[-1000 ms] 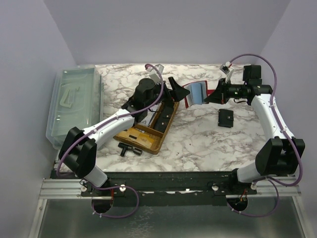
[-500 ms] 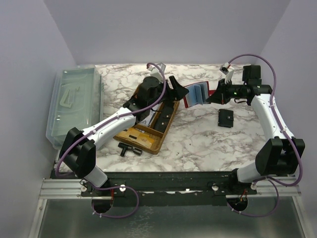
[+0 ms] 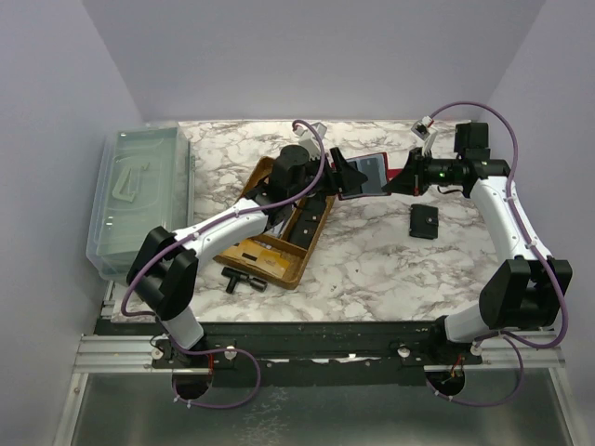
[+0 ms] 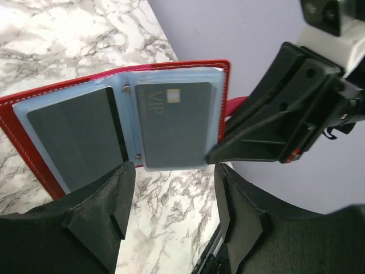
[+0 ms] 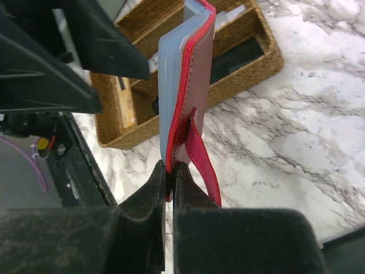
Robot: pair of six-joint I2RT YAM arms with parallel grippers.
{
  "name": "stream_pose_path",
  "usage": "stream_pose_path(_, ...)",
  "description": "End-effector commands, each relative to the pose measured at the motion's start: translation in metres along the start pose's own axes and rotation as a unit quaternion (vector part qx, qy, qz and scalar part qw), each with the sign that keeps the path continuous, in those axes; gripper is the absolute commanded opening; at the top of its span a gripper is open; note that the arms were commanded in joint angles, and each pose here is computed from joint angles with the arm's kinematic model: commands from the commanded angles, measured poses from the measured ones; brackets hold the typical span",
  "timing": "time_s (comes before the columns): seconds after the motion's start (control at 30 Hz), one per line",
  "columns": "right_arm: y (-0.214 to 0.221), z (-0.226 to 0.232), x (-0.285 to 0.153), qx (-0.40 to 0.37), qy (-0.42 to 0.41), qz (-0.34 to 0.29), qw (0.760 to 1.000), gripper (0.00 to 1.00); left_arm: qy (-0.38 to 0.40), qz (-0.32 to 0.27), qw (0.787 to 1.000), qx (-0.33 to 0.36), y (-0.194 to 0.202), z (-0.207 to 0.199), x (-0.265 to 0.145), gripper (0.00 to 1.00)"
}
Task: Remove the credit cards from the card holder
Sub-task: Remove the credit card from the card holder.
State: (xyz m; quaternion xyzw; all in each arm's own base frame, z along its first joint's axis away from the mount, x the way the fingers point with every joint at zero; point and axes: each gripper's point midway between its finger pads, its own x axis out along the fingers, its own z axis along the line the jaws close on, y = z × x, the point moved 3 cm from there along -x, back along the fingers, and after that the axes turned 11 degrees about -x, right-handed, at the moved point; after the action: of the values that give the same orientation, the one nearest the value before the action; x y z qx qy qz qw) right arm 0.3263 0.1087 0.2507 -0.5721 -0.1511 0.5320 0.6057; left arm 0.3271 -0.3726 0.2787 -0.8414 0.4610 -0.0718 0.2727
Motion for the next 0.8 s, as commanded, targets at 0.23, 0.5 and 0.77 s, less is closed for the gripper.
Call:
stream_pose_path(0.23, -0.005, 0.017, 0.004, 0.008, -0.058, -0.028, 0.998, 0.00, 0.000, -0.013, 0.999, 0.033, -0.002, 0.003, -0.007, 0.72)
stream_pose_path(0.5, -0.003, 0.021, 0.002, 0.004, -0.063, -0.033, 0.997, 0.00, -0.014, -0.011, 1.000, -0.001, -0.007, 0.022, -0.026, 0.76)
stream_pose_path(0.77, -0.003, 0.023, 0.002, 0.009, -0.071, -0.035, 0.997, 0.00, -0.020, -0.003, 0.999, -0.029, -0.007, 0.032, -0.034, 0.77)
